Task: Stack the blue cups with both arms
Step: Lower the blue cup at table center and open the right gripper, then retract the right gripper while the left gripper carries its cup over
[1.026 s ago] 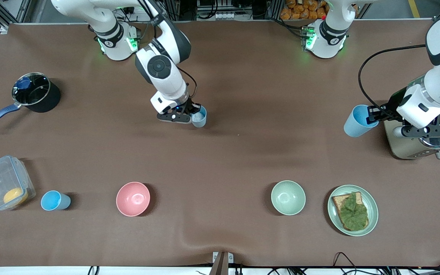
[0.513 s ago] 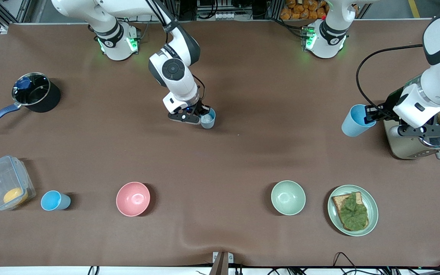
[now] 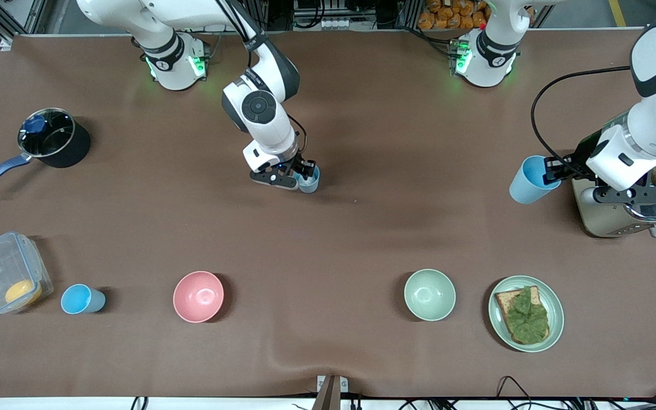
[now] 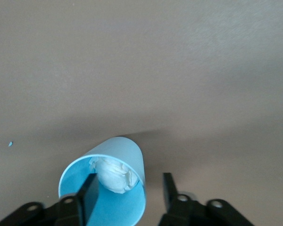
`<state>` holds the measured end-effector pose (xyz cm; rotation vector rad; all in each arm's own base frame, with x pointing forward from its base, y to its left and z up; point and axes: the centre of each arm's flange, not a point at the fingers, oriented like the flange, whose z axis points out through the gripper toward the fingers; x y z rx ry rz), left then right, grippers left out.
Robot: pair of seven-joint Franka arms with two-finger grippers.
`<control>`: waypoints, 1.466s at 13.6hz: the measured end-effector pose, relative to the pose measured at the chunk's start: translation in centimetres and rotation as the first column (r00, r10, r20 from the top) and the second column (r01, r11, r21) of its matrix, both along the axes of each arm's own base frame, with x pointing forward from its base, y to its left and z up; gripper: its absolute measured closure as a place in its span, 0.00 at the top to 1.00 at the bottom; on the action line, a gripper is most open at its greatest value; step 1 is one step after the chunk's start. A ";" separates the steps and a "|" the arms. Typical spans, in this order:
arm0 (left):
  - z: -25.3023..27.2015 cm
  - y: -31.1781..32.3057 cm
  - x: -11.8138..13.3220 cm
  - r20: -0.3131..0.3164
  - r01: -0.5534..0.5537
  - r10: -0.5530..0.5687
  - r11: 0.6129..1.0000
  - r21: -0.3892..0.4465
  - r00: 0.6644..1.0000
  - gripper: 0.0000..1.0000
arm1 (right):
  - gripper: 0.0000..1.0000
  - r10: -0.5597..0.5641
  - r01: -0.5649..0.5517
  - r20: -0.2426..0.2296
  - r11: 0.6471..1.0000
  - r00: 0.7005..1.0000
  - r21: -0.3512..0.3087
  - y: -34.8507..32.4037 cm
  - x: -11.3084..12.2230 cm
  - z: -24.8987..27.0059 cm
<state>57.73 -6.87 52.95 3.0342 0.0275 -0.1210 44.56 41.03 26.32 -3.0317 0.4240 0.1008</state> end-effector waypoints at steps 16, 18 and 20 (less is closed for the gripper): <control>-1.5 -20.3 -5.5 -0.069 -0.047 0.048 0.999 0.011 0.996 0.04 | 1.00 0.097 -0.099 -0.065 0.995 0.993 -0.029 -29.0 16.9 23.2; -2.9 -24.9 -7.0 -0.070 -0.054 0.054 0.999 0.001 0.996 0.04 | 1.00 0.078 -0.083 -0.056 0.992 0.995 -0.090 -33.4 17.0 25.5; -5.0 -29.9 -8.7 -0.076 -0.093 0.092 0.996 -0.011 0.993 0.04 | 1.00 0.068 -0.071 -0.029 0.993 0.997 -0.094 -36.2 17.2 27.6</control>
